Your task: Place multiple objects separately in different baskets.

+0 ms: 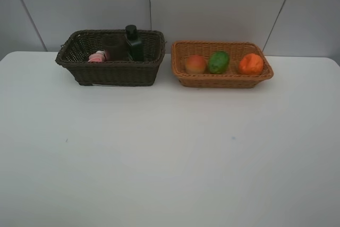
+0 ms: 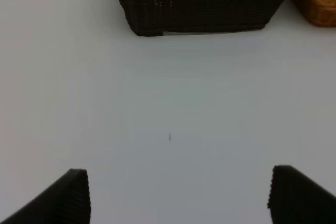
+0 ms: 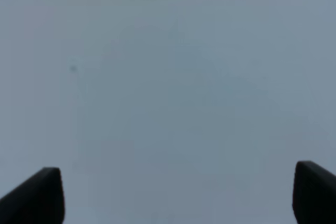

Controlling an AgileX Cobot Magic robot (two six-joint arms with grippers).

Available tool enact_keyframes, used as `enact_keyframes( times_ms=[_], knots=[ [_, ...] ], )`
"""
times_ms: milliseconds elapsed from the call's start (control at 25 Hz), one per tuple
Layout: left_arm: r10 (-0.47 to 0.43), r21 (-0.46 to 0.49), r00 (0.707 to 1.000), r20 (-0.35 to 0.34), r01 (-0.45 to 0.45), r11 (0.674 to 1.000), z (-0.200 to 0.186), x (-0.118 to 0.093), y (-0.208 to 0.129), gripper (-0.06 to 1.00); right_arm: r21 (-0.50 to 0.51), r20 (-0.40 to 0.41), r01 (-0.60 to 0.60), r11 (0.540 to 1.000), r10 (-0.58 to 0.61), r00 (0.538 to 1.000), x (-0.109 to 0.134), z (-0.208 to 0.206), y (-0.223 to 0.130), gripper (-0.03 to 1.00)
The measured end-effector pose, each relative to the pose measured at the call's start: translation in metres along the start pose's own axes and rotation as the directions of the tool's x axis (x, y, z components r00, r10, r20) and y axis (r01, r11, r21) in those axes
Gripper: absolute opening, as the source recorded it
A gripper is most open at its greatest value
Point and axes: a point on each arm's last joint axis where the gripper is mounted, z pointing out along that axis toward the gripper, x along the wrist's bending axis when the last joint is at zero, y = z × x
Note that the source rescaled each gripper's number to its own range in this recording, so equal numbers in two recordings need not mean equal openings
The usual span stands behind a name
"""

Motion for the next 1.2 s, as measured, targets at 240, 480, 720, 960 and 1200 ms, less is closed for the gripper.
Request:
enact_keyframes(
  times_ms=[240, 480, 720, 960, 1200],
  knots=[
    [0.000, 0.000, 1.000, 0.000, 0.000, 1.000, 0.000, 0.000, 0.000, 0.89, -0.099, -0.037, -0.059, 0.993, 0.056, 0.998, -0.003, -0.013, -0.032, 0.90],
    [0.000, 0.000, 1.000, 0.000, 0.000, 1.000, 0.000, 0.000, 0.000, 0.89, -0.134, -0.079, -0.080, 0.988, 0.070, 0.994, -0.002, -0.008, -0.063, 0.90],
    [0.000, 0.000, 1.000, 0.000, 0.000, 1.000, 0.000, 0.000, 0.000, 0.89, -0.248, -0.114, -0.098, 0.964, 0.071, 0.991, -0.001, -0.002, -0.076, 0.90],
    [0.000, 0.000, 1.000, 0.000, 0.000, 1.000, 0.000, 0.000, 0.000, 0.89, -0.296, -0.122, -0.054, 0.954, 0.019, 0.992, 0.002, 0.002, -0.075, 0.90],
    [0.000, 0.000, 1.000, 0.000, 0.000, 1.000, 0.000, 0.000, 0.000, 0.89, -0.310, -0.129, -0.055, 0.949, 0.016, 0.992, 0.002, 0.001, -0.076, 0.90]
  ],
)
